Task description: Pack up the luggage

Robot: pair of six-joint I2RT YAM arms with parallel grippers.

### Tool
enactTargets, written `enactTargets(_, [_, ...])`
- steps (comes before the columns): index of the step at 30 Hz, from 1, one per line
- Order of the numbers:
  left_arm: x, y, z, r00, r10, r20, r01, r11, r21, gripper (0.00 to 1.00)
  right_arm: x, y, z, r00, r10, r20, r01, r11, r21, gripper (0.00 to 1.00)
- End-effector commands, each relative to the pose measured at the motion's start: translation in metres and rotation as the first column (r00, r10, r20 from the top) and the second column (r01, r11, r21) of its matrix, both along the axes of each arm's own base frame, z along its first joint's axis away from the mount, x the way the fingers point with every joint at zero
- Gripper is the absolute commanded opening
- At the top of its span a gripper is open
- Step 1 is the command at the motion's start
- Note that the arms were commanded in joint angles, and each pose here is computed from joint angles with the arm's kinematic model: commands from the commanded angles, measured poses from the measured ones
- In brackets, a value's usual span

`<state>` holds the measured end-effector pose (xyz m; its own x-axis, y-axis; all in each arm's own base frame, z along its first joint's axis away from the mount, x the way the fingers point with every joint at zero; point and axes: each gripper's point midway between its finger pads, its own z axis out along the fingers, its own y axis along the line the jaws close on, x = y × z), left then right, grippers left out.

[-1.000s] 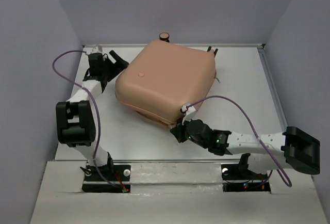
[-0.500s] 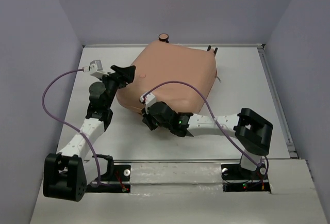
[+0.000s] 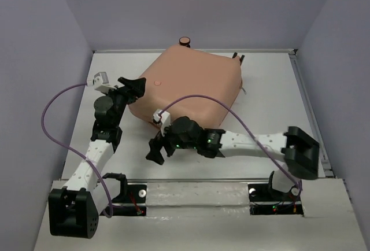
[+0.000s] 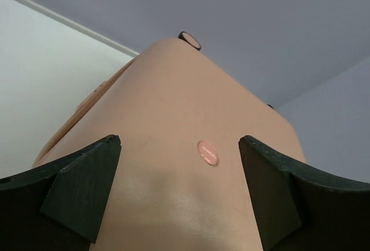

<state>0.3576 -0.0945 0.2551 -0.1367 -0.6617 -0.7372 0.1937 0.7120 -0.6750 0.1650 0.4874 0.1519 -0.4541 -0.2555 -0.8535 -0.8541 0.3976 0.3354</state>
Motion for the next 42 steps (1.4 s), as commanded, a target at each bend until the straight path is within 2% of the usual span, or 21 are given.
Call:
enactTargets(1, [-0.024,0.000,-0.088,0.935,-0.031,-0.353,0.032,0.999,-0.004,0.99,-0.037,-0.062,0.106,1.000,0.000,0.024,-0.003,0.991,0.136,0.98])
enactTargets(2, [-0.018,0.005,-0.077,0.941,0.000,-0.339,0.004,1.000,0.011,0.99,-0.014,-0.089,0.097,0.991,-0.125,0.036,0.121,0.988,0.094,0.97])
enactTargets(3, [-0.015,0.008,-0.070,0.945,0.014,-0.326,-0.004,1.000,0.031,0.99,0.000,-0.117,0.128,0.975,-0.214,0.059,0.202,0.965,0.166,0.92])
enactTargets(4, [-0.008,0.010,-0.050,0.958,0.029,-0.287,-0.017,0.999,0.042,0.99,0.039,-0.149,0.133,0.927,-0.371,0.049,0.357,0.916,0.183,0.81])
enactTargets(5, [-0.003,0.016,-0.042,0.960,0.061,-0.275,-0.045,0.997,0.063,0.99,0.057,-0.172,0.135,0.895,-0.444,0.038,0.429,0.882,0.196,0.39])
enactTargets(6, [0.000,0.020,-0.043,0.953,0.079,-0.292,-0.053,0.994,0.097,0.99,0.069,-0.200,0.138,0.858,-0.513,0.019,0.497,0.840,0.217,0.13])
enactTargets(7, [0.005,0.023,-0.037,0.953,0.094,-0.288,-0.064,0.992,0.111,0.99,0.085,-0.222,0.138,0.817,-0.577,0.023,0.558,0.799,0.222,0.07])
enactTargets(10, [0.034,0.037,0.004,0.962,0.116,-0.246,-0.091,0.990,0.109,0.99,0.137,-0.308,0.129,0.594,-0.803,0.049,0.783,0.592,0.191,0.07])
enactTargets(12, [0.053,0.039,-0.011,0.945,0.091,-0.314,-0.058,0.992,0.112,0.99,0.157,-0.361,0.118,0.442,-0.895,0.063,0.880,0.446,0.164,0.07])
enactTargets(13, [0.066,0.044,0.001,0.948,0.101,-0.301,-0.068,0.990,0.120,0.99,0.162,-0.378,0.104,0.398,-0.916,0.050,0.905,0.401,0.140,0.07])
enactTargets(16, [0.093,0.057,-0.039,0.907,0.107,-0.408,-0.057,0.989,0.135,0.99,0.177,-0.418,0.071,0.315,-0.949,0.002,0.946,0.314,0.084,0.07])
enactTargets(17, [0.101,0.059,-0.042,0.904,0.102,-0.416,-0.052,0.990,0.130,0.99,0.178,-0.412,0.060,0.357,-0.933,-0.048,0.933,0.354,0.069,0.07])
enactTargets(20, [0.110,0.054,-0.094,0.852,0.072,-0.519,-0.016,0.994,0.112,0.99,0.189,-0.403,0.024,0.383,-0.918,-0.098,0.924,0.383,0.022,0.07])
enactTargets(22, [0.111,0.044,-0.122,0.827,0.025,-0.561,-0.004,0.999,0.038,0.98,0.204,-0.395,0.015,0.400,-0.909,-0.119,0.916,0.400,0.020,0.07])
enactTargets(24, [0.103,0.020,-0.145,0.816,-0.044,-0.576,0.016,0.998,-0.053,0.98,0.218,-0.378,0.012,0.459,-0.874,-0.159,0.888,0.459,0.040,0.07])
enactTargets(29, [0.063,-0.029,-0.182,0.789,-0.105,-0.606,0.077,0.994,-0.072,0.98,0.247,-0.329,0.017,0.644,-0.727,-0.240,0.762,0.637,0.114,0.07])
enactTargets(35, [0.000,-0.065,-0.187,0.805,-0.127,-0.580,0.137,0.990,-0.026,0.98,0.293,-0.271,0.036,0.824,-0.489,-0.287,0.552,0.807,0.211,0.07])
enactTargets(36, [-0.007,-0.068,-0.177,0.825,-0.130,-0.550,0.139,0.990,-0.025,0.98,0.295,-0.263,0.040,0.840,-0.459,-0.289,0.525,0.823,0.219,0.07])
enactTargets(38, [-0.035,-0.081,-0.184,0.814,-0.159,-0.559,0.180,0.983,-0.017,0.98,0.312,-0.251,0.055,0.875,-0.398,-0.277,0.465,0.849,0.250,0.08])
enactTargets(40, [-0.049,-0.086,-0.172,0.837,-0.168,-0.521,0.183,0.983,-0.023,0.98,0.320,-0.244,0.052,0.880,-0.361,-0.309,0.436,0.871,0.225,0.14])
enactTargets(42, [-0.069,-0.090,-0.168,0.847,-0.185,-0.498,0.193,0.980,-0.035,0.97,0.338,-0.240,0.054,0.880,-0.350,-0.320,0.424,0.882,0.203,0.26])
